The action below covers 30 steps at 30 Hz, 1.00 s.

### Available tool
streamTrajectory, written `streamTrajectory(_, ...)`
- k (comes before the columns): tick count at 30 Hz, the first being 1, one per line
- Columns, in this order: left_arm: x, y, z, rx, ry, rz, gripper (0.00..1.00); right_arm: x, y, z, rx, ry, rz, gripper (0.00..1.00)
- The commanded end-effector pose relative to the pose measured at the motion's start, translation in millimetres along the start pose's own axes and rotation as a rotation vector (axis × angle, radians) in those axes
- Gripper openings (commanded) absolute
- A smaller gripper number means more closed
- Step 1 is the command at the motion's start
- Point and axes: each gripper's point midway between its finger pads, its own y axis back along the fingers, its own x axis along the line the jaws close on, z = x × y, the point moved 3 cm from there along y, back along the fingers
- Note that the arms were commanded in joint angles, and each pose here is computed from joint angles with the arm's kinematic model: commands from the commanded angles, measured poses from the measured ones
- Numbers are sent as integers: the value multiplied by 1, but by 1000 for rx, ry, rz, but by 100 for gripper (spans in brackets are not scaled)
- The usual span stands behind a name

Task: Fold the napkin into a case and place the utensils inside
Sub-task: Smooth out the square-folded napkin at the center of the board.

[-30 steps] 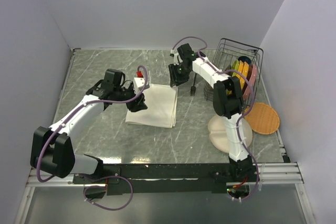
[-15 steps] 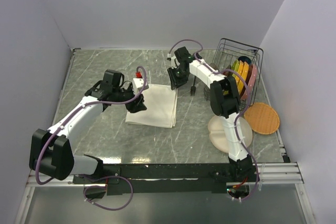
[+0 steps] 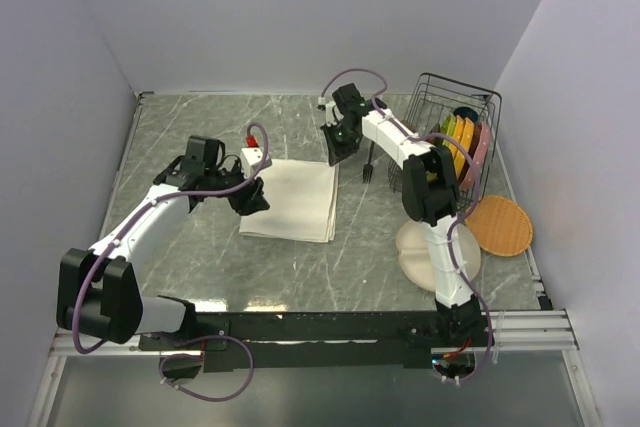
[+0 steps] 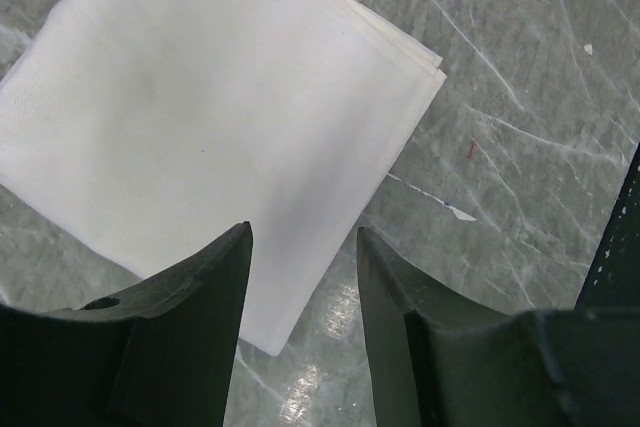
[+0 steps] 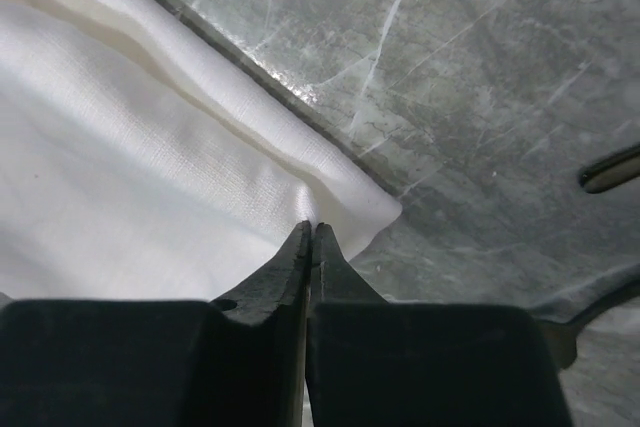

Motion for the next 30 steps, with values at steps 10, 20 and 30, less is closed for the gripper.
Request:
streamTrajectory(10, 57, -5, 44, -166, 376, 52, 52, -10, 9, 30, -83, 100, -133, 0)
streamTrajectory(20, 116, -68, 66, -289, 772, -118, 36, -24, -11, 37, -127, 64, -259, 0)
streamTrajectory(30, 188, -137, -36, -124, 1152, 87, 28, -30, -24, 11, -32, 34, -279, 0)
